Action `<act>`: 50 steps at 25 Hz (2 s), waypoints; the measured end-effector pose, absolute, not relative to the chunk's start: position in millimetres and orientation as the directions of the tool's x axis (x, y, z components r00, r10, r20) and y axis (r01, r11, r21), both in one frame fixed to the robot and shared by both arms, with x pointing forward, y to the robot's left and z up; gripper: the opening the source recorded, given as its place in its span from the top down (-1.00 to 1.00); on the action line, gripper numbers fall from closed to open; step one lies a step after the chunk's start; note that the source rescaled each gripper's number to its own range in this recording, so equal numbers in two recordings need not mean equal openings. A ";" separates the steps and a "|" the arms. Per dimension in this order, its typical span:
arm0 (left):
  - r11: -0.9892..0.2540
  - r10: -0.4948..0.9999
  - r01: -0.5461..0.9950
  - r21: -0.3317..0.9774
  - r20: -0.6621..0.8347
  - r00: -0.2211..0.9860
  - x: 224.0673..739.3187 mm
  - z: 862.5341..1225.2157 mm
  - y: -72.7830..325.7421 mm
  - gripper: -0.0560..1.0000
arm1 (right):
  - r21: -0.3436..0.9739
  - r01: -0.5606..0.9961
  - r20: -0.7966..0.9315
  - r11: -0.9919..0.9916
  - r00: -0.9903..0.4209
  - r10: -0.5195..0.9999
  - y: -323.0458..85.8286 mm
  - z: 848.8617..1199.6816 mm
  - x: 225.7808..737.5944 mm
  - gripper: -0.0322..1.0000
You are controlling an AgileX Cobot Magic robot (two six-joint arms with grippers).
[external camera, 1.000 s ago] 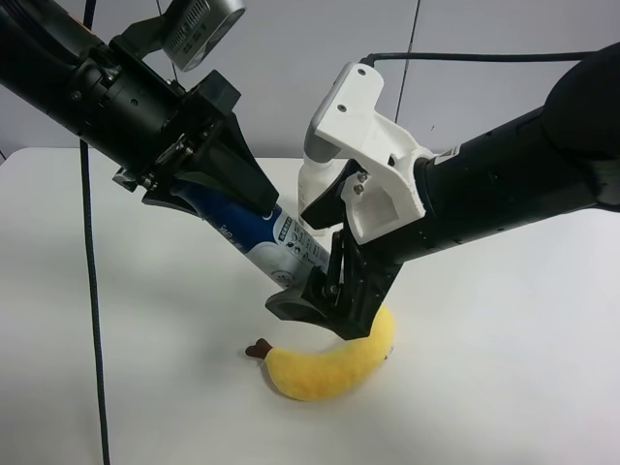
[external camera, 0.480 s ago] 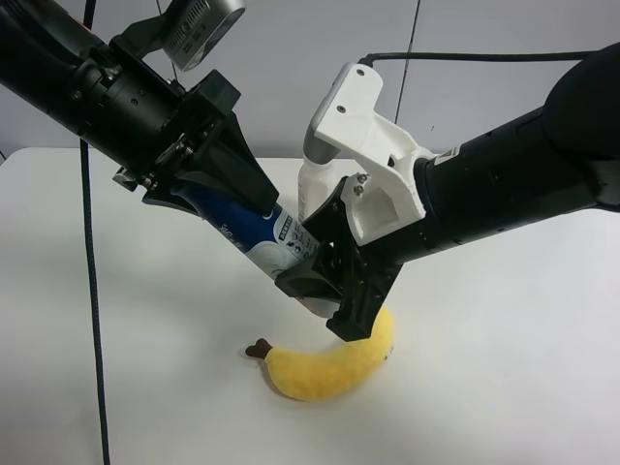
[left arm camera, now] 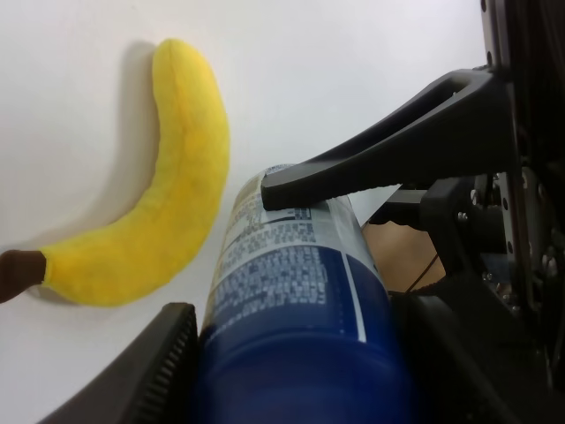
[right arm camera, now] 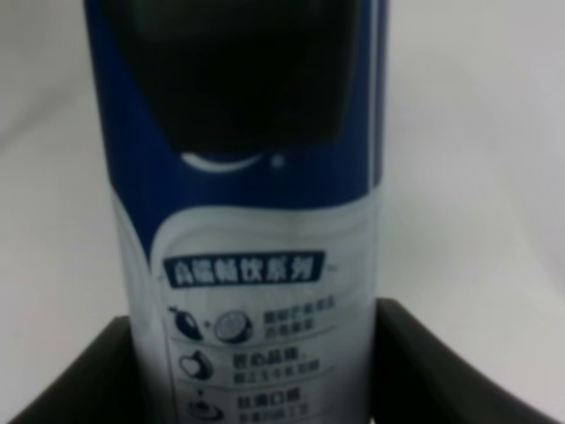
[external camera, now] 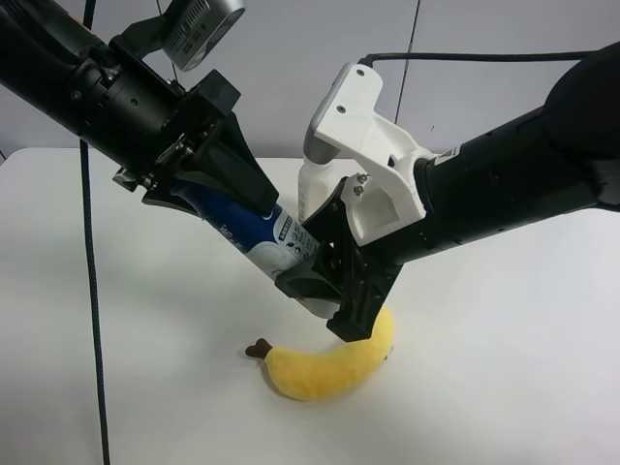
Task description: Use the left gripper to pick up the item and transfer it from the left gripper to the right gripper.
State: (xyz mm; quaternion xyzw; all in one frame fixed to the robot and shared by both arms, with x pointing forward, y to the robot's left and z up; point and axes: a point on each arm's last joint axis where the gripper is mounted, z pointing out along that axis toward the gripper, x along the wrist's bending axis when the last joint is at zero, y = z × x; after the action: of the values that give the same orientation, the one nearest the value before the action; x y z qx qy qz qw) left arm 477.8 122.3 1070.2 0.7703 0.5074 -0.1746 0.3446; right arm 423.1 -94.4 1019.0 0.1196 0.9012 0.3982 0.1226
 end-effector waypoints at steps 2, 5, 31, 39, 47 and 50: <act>-0.248 0.661 0.902 0.354 -0.619 0.424 477.8 1070.2 122.3 0.89 | 0.747 0.118 -0.126 0.654 -0.941 0.313 -94.4 1019.0 423.1 0.94; -0.248 0.661 0.902 0.354 -0.619 0.424 477.8 1070.2 122.3 0.89 | 0.747 0.118 -0.126 0.654 -0.941 0.313 -94.4 1019.0 423.1 0.94; -0.308 0.674 0.833 0.460 -0.512 0.532 487.7 1101.1 124.1 -0.99 | 0.737 0.118 -0.114 0.665 -0.949 0.295 -93.5 1016.0 422.2 0.94; -0.353 0.726 0.776 0.522 -0.371 0.579 497.0 1134.7 133.7 -0.99 | 0.737 0.118 -0.114 0.665 -0.949 0.295 -93.5 1016.0 422.2 0.94; -0.260 0.796 0.802 0.537 -0.351 0.493 505.1 1163.1 181.9 -0.99 | 0.737 0.118 -0.114 0.665 -0.949 0.295 -93.5 1016.0 422.2 0.94; -0.218 0.822 0.787 0.577 -0.327 0.467 495.4 1178.3 201.3 -0.99 | 0.737 0.118 -0.114 0.665 -0.949 0.295 -93.5 1016.0 422.2 0.94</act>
State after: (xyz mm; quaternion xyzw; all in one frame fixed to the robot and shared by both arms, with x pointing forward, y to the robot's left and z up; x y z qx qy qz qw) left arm 495.4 201.3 1178.3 0.7801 0.5156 0.0244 0.3536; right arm 422.2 -93.5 1016.0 0.1138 0.9055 0.3931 0.1125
